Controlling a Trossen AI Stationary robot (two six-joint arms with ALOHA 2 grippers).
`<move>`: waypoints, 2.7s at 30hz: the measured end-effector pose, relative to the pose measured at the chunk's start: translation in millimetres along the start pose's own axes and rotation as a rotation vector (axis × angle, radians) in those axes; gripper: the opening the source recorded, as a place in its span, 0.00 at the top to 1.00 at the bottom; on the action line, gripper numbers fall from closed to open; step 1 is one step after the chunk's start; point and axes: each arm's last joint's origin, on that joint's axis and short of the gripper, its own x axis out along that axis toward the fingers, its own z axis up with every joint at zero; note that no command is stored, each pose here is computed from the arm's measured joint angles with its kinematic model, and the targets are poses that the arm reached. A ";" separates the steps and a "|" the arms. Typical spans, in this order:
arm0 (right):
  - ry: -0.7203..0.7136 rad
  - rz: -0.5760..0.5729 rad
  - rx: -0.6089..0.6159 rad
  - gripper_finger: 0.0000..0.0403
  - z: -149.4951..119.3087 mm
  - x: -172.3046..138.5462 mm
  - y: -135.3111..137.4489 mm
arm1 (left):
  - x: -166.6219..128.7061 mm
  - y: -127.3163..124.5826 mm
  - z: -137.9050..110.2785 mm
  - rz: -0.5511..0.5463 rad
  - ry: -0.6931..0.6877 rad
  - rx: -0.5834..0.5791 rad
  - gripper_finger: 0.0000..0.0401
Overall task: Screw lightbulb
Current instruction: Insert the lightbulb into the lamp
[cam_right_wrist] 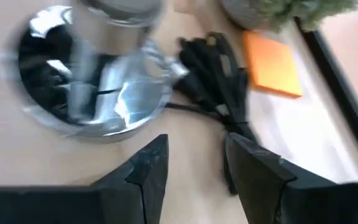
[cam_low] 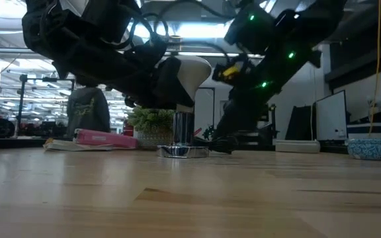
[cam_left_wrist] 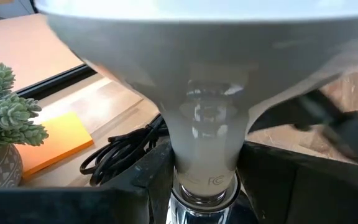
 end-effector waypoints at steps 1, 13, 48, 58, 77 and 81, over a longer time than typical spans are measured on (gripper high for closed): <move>-0.003 0.024 0.014 0.58 0.8 -4.6 3.1 | 0.0 0.0 0.0 0.000 0.000 0.000 0.63; -0.064 0.290 0.111 0.58 -1.1 -23.9 57.5 | 0.1 0.1 0.0 0.001 0.000 -0.001 0.63; -0.035 0.175 0.233 0.58 -10.6 34.3 21.4 | 0.1 0.9 0.2 0.015 -0.004 0.001 0.63; -0.035 0.144 0.216 0.58 -10.8 37.5 15.5 | 0.1 1.1 0.1 0.021 -0.004 0.003 0.63; -0.030 0.293 0.166 0.58 -7.0 4.3 46.5 | -0.1 1.0 -0.3 0.041 -0.009 -0.002 0.63; -0.038 0.323 0.174 0.58 -7.5 -4.3 58.7 | -0.1 1.2 -0.2 0.045 -0.010 -0.001 0.63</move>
